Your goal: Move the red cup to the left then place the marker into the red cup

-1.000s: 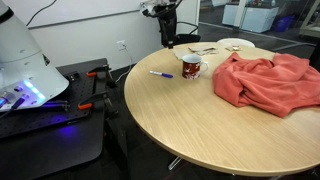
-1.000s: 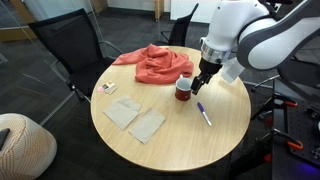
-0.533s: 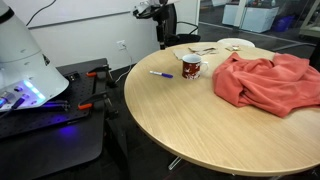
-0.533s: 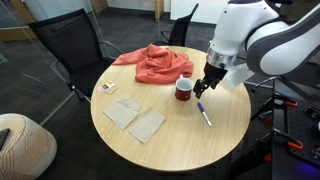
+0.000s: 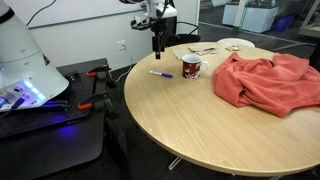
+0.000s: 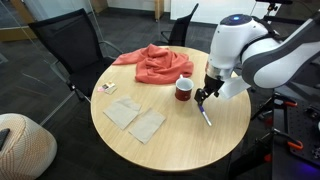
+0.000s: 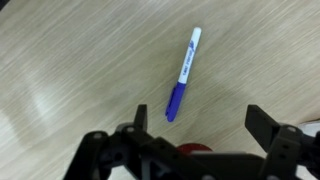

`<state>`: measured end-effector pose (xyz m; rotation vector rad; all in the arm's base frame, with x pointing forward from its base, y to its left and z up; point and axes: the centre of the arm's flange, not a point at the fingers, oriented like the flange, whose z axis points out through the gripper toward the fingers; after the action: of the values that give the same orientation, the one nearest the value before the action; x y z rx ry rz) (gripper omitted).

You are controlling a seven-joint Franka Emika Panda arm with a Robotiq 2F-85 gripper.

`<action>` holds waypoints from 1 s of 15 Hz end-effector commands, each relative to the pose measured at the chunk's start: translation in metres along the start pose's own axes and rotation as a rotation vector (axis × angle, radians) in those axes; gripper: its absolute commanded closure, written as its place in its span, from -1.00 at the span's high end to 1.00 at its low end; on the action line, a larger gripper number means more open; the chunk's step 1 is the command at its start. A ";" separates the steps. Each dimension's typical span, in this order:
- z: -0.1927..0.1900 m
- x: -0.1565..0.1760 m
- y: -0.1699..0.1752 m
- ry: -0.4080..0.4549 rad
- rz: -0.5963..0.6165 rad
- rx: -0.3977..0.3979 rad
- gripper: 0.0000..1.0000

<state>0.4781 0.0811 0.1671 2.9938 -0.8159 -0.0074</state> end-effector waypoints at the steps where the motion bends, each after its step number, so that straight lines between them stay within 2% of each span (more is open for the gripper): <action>1: 0.021 0.007 -0.004 0.021 0.015 -0.002 1.00; 15: 0.068 0.040 -0.005 0.028 0.043 -0.019 1.00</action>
<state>0.5047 0.0625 0.1059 2.9507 -0.8622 -0.0028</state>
